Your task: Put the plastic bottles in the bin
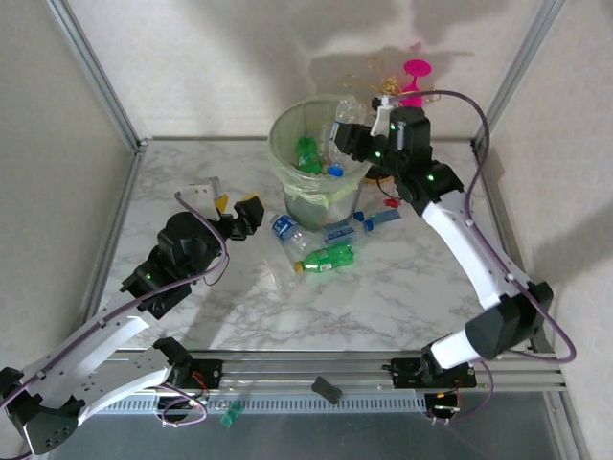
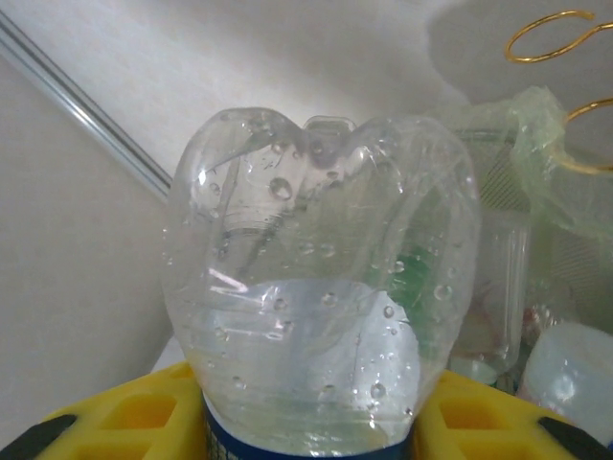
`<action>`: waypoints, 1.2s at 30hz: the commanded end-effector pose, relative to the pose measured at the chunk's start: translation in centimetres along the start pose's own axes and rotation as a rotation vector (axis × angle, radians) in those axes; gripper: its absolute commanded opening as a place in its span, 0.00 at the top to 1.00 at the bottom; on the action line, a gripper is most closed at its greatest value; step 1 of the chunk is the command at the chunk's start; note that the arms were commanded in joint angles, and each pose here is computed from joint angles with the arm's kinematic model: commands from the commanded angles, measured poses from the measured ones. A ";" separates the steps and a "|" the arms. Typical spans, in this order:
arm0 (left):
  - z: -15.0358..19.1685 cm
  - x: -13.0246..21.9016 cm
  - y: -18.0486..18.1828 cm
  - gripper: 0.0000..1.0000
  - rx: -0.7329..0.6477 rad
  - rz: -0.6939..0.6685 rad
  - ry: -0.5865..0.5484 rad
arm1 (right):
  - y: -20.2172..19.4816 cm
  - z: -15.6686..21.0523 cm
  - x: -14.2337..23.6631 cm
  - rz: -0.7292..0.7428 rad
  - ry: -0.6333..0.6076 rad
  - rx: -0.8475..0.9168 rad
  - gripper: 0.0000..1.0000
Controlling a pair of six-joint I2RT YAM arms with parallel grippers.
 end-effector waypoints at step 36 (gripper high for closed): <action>-0.6 0.6 0.1 0.16 -0.015 -0.004 -0.043 | -2.3 2.1 -7.7 0.149 0.144 0.139 0.25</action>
Point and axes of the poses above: each hand's point on the last joint's axis, 136 mm out from that joint toward the fingers, its own x axis back along the fingers, its own y axis along the line the jaws close on, z = x × y, the point moved 5 cm from there along x, back along the fingers, and after that the axes turned 10 degrees about x, right-handed, at the moved point
